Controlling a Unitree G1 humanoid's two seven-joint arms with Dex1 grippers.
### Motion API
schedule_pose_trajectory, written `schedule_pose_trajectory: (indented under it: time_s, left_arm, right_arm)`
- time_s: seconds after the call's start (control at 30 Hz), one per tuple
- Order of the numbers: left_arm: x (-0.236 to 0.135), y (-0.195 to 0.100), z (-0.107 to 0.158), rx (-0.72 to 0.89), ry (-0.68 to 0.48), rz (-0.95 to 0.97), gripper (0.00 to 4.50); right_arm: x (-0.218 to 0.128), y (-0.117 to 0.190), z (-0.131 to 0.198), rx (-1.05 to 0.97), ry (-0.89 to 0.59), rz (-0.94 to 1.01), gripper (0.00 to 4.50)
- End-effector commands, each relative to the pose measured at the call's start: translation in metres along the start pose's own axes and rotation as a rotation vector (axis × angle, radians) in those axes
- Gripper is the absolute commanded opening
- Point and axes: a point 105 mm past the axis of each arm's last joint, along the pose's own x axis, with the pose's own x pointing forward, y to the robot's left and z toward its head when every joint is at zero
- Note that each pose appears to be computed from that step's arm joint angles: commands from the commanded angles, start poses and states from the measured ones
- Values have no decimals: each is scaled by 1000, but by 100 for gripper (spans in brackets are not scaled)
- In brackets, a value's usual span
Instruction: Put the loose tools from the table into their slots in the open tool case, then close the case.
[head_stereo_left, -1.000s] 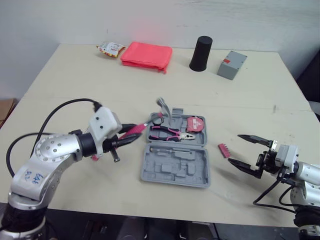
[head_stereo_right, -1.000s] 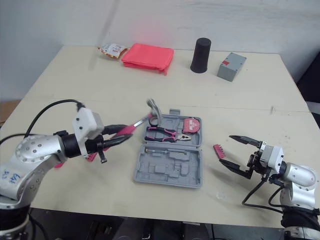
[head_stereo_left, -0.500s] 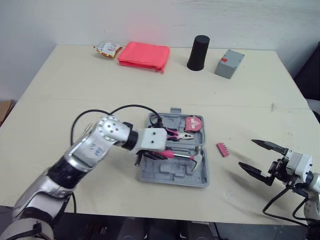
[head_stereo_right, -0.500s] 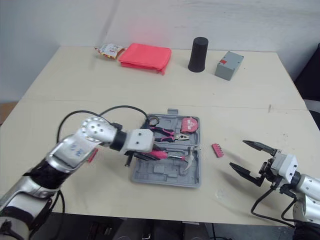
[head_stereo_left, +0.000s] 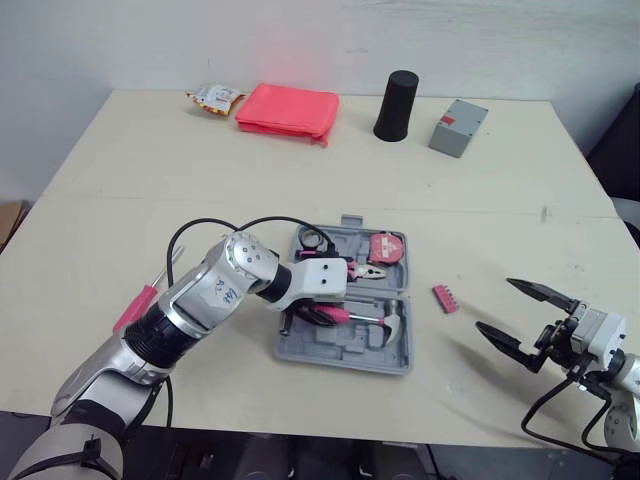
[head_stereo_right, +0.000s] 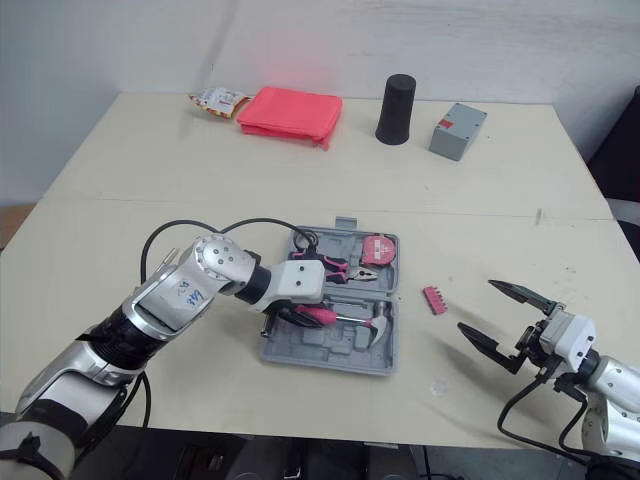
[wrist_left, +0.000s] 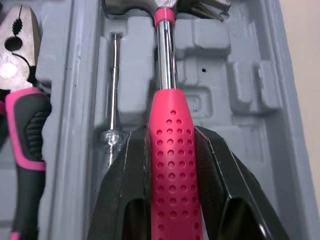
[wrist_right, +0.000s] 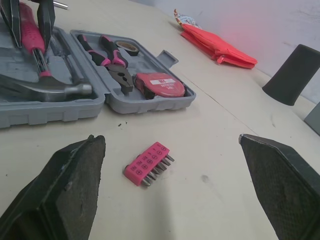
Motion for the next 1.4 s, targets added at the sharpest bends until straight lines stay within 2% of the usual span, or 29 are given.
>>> schedule_pose_trajectory:
  time_s: [0.03,0.23,0.3,0.37,0.4,0.5,0.53,0.63,0.7,0.73,0.8,0.87,1.0,1.03,1.2,1.4]
  left_arm:
    - [5,2,-1,7,13,45,57]
    - [11,5,-6,21,35,50,57]
    - [9,8,-3,-3,6,72,57]
    - [2,9,6,42,-21,85,160]
    - [0,4,9,50,-28,56,190]
    - [-13,0,11,145,-2,36,327]
    - [-18,-2,17,153,-35,25,373]
    - [-29,-5,40,134,-195,8,373]
    - [-34,4,46,140,-309,85,373]
    - [-35,6,45,147,-344,118,330]
    - [-37,15,49,113,-462,197,292]
    - [-36,18,44,68,-540,240,205]
    - [-18,10,25,24,-542,244,23]
    - [-14,8,23,12,-550,242,5]
    - [3,-4,16,-39,-554,198,5]
    - [20,-5,-8,-99,-453,207,5]
  right_arm:
    - [4,0,8,-36,-24,3,450]
    - [5,-3,9,-46,-25,6,450]
    - [5,-3,9,-46,-21,5,450]
    - [4,-3,9,-46,-18,4,450]
    - [4,-3,9,-44,-18,4,450]
    - [9,-1,11,-33,-32,13,450]
    - [10,-2,13,-32,-38,12,450]
    - [12,-4,13,-29,-42,6,450]
    - [13,-3,13,-25,-43,6,450]
    - [13,-2,13,-24,-43,6,450]
    - [13,-1,13,-21,-43,6,450]
    - [13,0,12,-21,-41,5,450]
    - [12,-1,12,-24,-38,-4,450]
    - [13,-1,12,-25,-37,-5,450]
    - [12,-2,12,-26,-32,-9,450]
    - [12,-2,12,-24,-26,-11,450]
